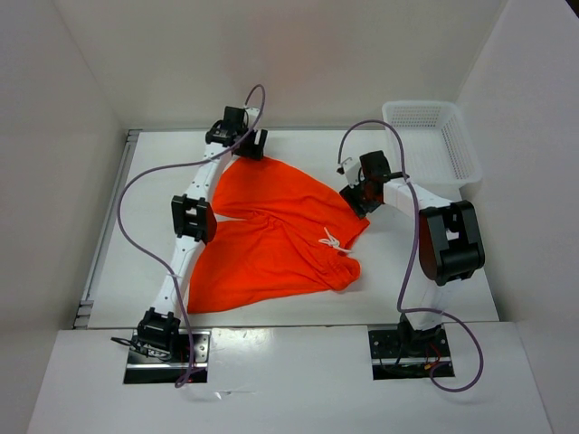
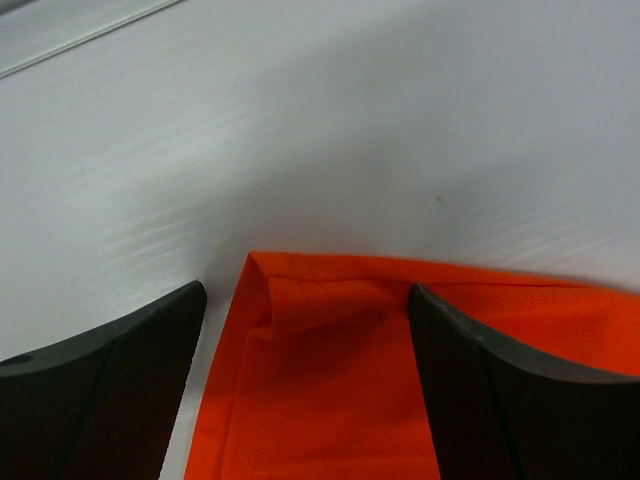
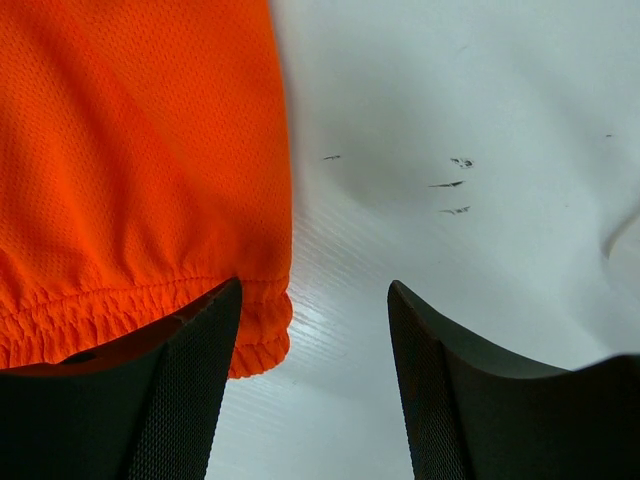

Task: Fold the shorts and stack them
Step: Fold the shorts

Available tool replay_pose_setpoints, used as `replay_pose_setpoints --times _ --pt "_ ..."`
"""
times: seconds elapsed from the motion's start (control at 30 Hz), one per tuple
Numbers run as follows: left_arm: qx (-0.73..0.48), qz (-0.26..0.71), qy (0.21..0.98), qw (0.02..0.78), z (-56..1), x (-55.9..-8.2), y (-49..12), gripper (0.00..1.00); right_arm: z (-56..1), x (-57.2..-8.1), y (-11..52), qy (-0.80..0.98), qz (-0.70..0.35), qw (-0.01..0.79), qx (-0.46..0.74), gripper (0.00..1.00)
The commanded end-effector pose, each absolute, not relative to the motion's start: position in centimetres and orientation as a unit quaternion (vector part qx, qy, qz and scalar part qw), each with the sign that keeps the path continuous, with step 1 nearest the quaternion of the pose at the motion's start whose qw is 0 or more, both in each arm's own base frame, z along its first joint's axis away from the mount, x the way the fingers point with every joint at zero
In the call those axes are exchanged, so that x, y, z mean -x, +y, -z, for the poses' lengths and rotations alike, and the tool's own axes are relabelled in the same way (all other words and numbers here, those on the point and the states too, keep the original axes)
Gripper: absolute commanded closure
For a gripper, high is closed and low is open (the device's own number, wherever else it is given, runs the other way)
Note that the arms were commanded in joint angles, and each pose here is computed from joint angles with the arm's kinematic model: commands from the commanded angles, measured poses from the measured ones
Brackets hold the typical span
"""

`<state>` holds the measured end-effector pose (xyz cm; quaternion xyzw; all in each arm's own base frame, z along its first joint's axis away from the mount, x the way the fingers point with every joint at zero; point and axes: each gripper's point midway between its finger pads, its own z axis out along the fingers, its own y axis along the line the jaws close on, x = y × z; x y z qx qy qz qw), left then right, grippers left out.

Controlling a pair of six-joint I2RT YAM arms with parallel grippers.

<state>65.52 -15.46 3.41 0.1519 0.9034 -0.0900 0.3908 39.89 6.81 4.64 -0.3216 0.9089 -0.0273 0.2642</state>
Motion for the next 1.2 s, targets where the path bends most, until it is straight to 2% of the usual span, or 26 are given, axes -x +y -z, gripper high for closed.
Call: replay_pose_setpoints --times 0.0,0.03,0.17,0.27,0.3,0.33,0.37,0.53,0.57,0.6,0.7,0.73,0.77,0.83,0.97,1.07,1.1,1.17 --pt "-0.152 0.089 0.912 0.37 -4.1 -64.2 -15.0 0.12 -6.4 -39.9 7.5 0.903 0.015 0.283 0.324 0.34" --pt "-0.153 0.093 0.914 0.365 -3.7 -64.1 -15.1 0.14 -6.1 -39.7 7.4 0.902 0.016 0.279 0.329 0.34" --pt "-0.167 0.119 0.908 0.365 -2.8 -63.9 -16.7 0.39 -5.4 -39.1 7.2 0.901 0.017 0.269 0.339 0.34" --pt "-0.182 0.14 0.903 0.362 -2.9 -63.3 -18.5 0.65 -4.5 -38.0 7.1 0.904 0.011 0.251 0.347 0.34" --pt "-0.182 0.141 0.903 0.362 -2.9 -63.3 -18.5 0.76 -4.7 -37.6 6.9 0.906 0.005 0.246 0.344 0.34" --pt "-0.182 0.141 0.903 0.362 -2.9 -63.3 -18.5 0.95 -4.6 -37.2 7.1 0.907 -0.003 0.241 0.346 0.34" --pt "-0.187 0.142 0.901 0.365 -3.4 -63.2 -19.1 1.0 -4.4 -36.8 7.7 0.903 -0.022 0.237 0.357 0.34" --pt "-0.181 0.137 0.892 0.391 -6.3 -64.0 -18.4 1.0 -4.2 -35.6 8.8 0.896 -0.06 0.223 0.378 0.48" --pt "-0.176 0.134 0.893 0.392 -6.3 -64.2 -17.6 1.0 -3.9 -35.2 8.7 0.898 -0.061 0.218 0.378 0.58" --pt "-0.176 0.134 0.89 0.397 -7.1 -64.2 -17.6 1.0 -3.5 -35.2 8.6 0.897 -0.061 0.213 0.383 0.62" --pt "-0.168 0.13 0.89 0.404 -7.8 -64.6 -16.3 1.0 -2.6 -34.4 9.0 0.897 -0.071 0.193 0.392 0.69" --pt "-0.168 0.13 0.888 0.408 -8.4 -64.7 -16.3 1.0 -2.3 -34.4 8.9 0.895 -0.07 0.189 0.397 0.66" --pt "-0.163 0.128 0.891 0.404 -8.3 -64.6 -15.6 1.0 -2.3 -34.4 8.9 0.895 -0.07 0.189 0.397 0.5" --pt "-0.163 0.128 0.891 0.404 -8.3 -64.6 -15.6 1.0 -1.9 -34.2 8.5 0.894 -0.061 0.18 0.406 0.39" --pt "-0.163 0.128 0.893 0.4 -8.1 -64.5 -15.6 1.0 -1.0 -33.8 8.3 0.892 -0.062 0.166 0.416 0.4" --pt "-0.163 0.128 0.893 0.4 -8.1 -64.5 -15.6 1.0 0.2 -33.2 8.0 0.894 -0.061 0.147 0.42 0.51" --pt "-0.163 0.128 0.893 0.4 -8.1 -64.5 -15.6 1.0 0.6 -33.0 7.9 0.895 -0.063 0.141 0.419 0.67" --pt "-0.159 0.126 0.892 0.405 -8.7 -64.6 -15.0 1.0 1.0 -33.1 8.2 0.89 -0.063 0.139 0.43 0.85"
